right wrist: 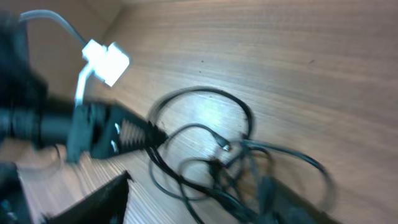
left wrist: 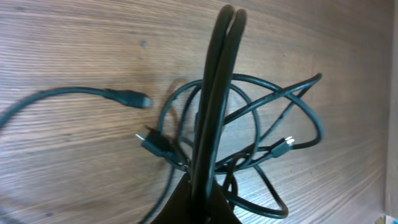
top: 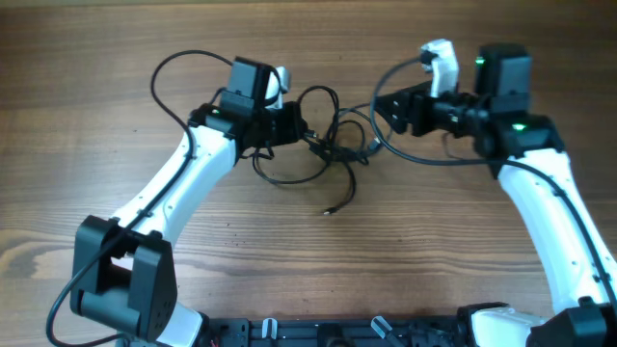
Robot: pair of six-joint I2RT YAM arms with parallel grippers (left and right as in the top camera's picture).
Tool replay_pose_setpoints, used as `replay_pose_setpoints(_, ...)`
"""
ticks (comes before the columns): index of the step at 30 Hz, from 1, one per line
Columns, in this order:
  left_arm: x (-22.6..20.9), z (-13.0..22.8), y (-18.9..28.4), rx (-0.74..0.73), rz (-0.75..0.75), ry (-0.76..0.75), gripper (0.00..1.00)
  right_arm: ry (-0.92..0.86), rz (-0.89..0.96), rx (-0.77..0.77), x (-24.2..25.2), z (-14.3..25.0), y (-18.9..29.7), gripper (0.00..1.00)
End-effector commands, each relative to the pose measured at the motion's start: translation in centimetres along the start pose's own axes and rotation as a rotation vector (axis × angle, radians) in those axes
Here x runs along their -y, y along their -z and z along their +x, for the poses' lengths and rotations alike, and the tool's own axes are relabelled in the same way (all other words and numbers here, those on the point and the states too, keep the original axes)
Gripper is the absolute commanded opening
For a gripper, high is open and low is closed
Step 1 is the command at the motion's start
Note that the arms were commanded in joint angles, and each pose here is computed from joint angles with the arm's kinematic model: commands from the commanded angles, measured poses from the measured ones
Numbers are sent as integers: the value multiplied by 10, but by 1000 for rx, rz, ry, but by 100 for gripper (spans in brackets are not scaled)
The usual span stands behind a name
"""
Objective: Untangle cables
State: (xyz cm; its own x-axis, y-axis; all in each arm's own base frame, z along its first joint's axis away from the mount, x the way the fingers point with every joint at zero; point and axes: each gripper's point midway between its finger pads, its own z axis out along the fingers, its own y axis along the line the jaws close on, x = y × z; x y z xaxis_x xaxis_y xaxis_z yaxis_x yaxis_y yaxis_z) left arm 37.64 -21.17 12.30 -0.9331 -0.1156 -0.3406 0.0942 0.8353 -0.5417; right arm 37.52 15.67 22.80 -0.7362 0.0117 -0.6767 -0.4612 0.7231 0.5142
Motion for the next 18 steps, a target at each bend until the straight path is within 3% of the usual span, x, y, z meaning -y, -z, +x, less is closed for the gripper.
replay_pose_setpoints(1, 1, 7, -8, -7, -29, 109, 4, -442, 133, -4, 17, 6, -27, 52)
replay_pose_setpoints(9, -5, 3, -7, 20, -58, 288, 4, -604, 136, -140, 26, 43, -77, 40)
replay_pose_setpoints(18, -5, 3, -7, 21, -59, 298, 4, -641, 122, -218, 34, 66, -101, 34)
